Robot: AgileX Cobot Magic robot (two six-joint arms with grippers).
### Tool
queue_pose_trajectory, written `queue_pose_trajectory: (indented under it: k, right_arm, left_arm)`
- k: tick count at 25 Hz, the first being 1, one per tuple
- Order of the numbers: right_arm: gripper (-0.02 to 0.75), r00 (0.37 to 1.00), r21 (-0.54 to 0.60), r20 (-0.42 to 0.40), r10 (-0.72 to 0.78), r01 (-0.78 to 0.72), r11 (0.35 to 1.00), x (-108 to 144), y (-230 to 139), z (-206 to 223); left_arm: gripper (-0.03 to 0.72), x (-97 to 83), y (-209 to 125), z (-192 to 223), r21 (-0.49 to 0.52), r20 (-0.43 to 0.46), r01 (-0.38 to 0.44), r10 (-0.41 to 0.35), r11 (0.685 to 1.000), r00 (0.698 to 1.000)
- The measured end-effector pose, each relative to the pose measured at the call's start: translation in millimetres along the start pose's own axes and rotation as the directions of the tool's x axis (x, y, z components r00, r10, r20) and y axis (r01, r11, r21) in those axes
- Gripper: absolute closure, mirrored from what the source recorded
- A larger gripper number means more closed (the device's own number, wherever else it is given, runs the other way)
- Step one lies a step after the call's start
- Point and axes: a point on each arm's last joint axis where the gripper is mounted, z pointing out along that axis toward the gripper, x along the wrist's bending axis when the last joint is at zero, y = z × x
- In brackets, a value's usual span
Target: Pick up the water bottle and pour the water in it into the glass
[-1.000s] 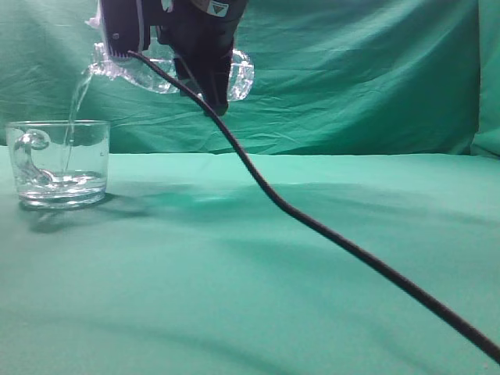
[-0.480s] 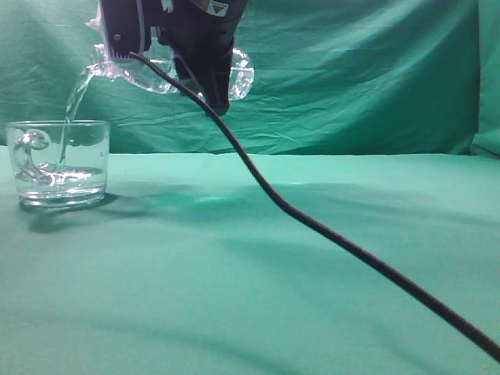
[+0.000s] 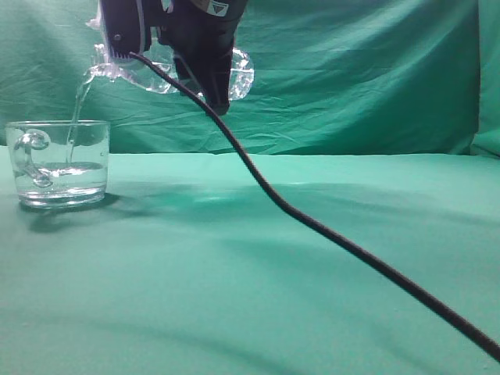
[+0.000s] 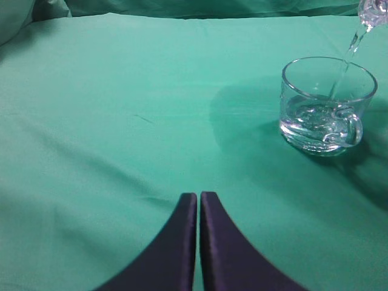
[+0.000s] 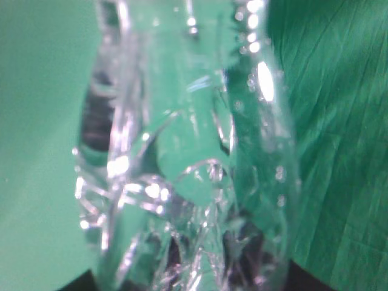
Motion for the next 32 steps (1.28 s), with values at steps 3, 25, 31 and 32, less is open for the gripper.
queue_pose_trajectory:
  k: [3,25,31,32]
  right_arm:
    - [0.498,1.000,0.000,0.000,0.000,0.000,1.000,0,0,0]
    - [0.498,0.331,-0.103,-0.113,0.937,-0.942,0.320,-58,-13,-59]
    - [0.498,0.159,-0.055,-0.137,0.978,-0.987,0.153,-45,-74,-105]
    - [0.498,0.131,-0.047,-0.145,0.981,-0.991,0.125,-41,-85,-110]
  left_arm:
    - [0.688,0.0,0,0,0.000,0.000,0.000,0.000,1.000,1.000]
    - [0.688,0.0,0,0,0.000,0.000,0.000,0.000,1.000,1.000]
    - [0.688,0.0,0,0,0.000,0.000,0.000,0.000,1.000,1.000]
    - [0.688,0.0,0,0,0.000,0.000,0.000,0.000,1.000,1.000]
